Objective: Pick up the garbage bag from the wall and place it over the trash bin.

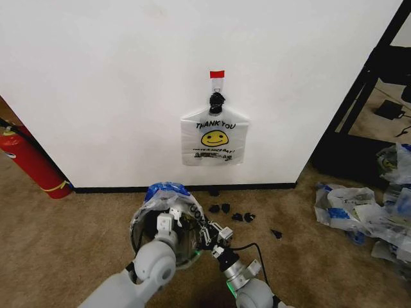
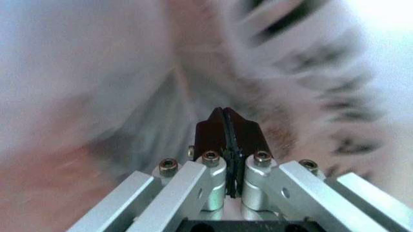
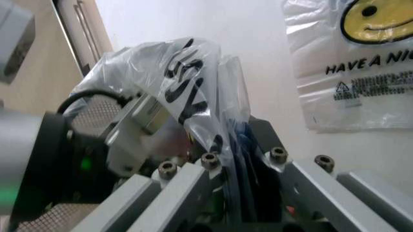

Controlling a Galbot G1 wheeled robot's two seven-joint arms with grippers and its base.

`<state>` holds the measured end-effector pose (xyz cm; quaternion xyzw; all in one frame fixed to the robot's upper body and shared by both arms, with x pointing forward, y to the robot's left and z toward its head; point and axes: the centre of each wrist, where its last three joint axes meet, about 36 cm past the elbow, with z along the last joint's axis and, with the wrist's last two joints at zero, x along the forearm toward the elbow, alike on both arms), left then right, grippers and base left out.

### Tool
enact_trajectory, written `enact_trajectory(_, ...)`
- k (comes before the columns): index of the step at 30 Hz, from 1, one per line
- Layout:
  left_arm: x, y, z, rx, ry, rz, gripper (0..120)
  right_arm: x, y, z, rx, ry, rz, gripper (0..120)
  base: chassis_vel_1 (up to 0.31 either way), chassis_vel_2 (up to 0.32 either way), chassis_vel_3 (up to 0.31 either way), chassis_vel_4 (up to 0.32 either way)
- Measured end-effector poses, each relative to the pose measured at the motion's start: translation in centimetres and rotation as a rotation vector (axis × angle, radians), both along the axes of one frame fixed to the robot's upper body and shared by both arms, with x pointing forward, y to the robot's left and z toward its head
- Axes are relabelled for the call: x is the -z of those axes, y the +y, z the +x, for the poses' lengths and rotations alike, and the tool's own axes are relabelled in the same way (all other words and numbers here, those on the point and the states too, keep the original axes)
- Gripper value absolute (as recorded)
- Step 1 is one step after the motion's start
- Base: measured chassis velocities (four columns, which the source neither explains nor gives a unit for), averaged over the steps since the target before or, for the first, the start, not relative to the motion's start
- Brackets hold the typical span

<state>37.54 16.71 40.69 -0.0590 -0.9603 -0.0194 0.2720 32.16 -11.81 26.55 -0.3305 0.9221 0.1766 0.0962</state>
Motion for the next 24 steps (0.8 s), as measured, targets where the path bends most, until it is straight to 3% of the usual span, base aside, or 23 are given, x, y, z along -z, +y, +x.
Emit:
enact_trajectory(7, 1.7, 0.8, -1.7, 0.012, 0.043, 0.029, 0, -1.0, 0.3, 0.6, 0.014, -0.005, 0.034, 1, 0.0, 0.0, 0.0, 0.0)
enact_trajectory(12, 2.1, -0.7, -3.5, 0.066, 0.061, 0.007, 0, -1.3, 0.8, 0.5, 0.012, -0.006, 0.05, 1, 0.0, 0.0, 0.0, 0.0)
enact_trajectory(18, 0.9, -2.0, -2.9, 0.098, 0.018, -0.053, 0, -1.1, 0.9, -0.1, -0.012, -0.015, 0.042, 1, 0.0, 0.0, 0.0, 0.0)
enact_trajectory(24, -0.1, -1.1, -1.3, 0.077, -0.02, -0.064, 0, -0.7, 0.3, -0.5, -0.035, -0.029, 0.027, 1, 0.0, 0.0, 0.0, 0.0)
